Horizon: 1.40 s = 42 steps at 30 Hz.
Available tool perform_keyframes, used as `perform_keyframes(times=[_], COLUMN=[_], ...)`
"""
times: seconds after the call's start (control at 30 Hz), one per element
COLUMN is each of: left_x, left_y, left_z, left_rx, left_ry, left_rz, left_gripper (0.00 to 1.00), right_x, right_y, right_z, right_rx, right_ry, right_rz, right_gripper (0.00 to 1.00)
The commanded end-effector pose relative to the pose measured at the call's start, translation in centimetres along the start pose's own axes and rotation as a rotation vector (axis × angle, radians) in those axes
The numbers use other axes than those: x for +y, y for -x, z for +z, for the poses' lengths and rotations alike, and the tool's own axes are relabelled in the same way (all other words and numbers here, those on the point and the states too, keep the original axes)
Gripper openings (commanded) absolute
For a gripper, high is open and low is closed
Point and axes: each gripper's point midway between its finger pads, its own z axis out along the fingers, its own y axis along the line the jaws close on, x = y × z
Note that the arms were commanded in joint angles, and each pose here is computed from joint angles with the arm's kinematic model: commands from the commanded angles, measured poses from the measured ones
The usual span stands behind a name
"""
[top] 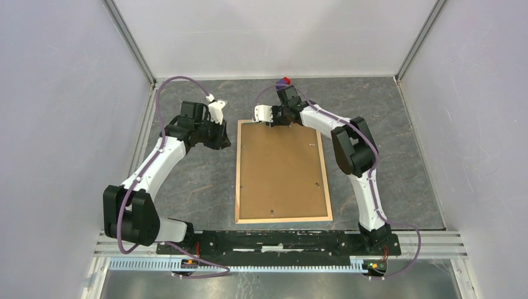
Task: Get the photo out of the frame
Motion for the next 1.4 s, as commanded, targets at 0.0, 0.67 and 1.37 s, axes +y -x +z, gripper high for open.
perform_keyframes(times=[0.0, 0.67, 1.37], left_x=[-0.6, -1.5, -3.2], left_y=[0.8, -1.3, -3.0], left_z=[-1.2, -3.9, -1.9], left_rx=[-0.046, -0.005, 0.036], left_ry=[-0.017, -0.045, -0.089], left_rz=[0.004, 0.256, 0.253], left_gripper=[0.02, 0.02, 0.02], right_x=[-6.8, 15.2, 33.5], right_y=[2.5, 9.4, 12.2], right_z=[-3.2, -21.4, -19.5], right_rx=[-0.042, -0.366, -0.362], right_ry=[-0.252, 0.263, 0.434], right_rz=[0.027, 0.325, 0.085], right_gripper=[0.4, 0.91, 0.63])
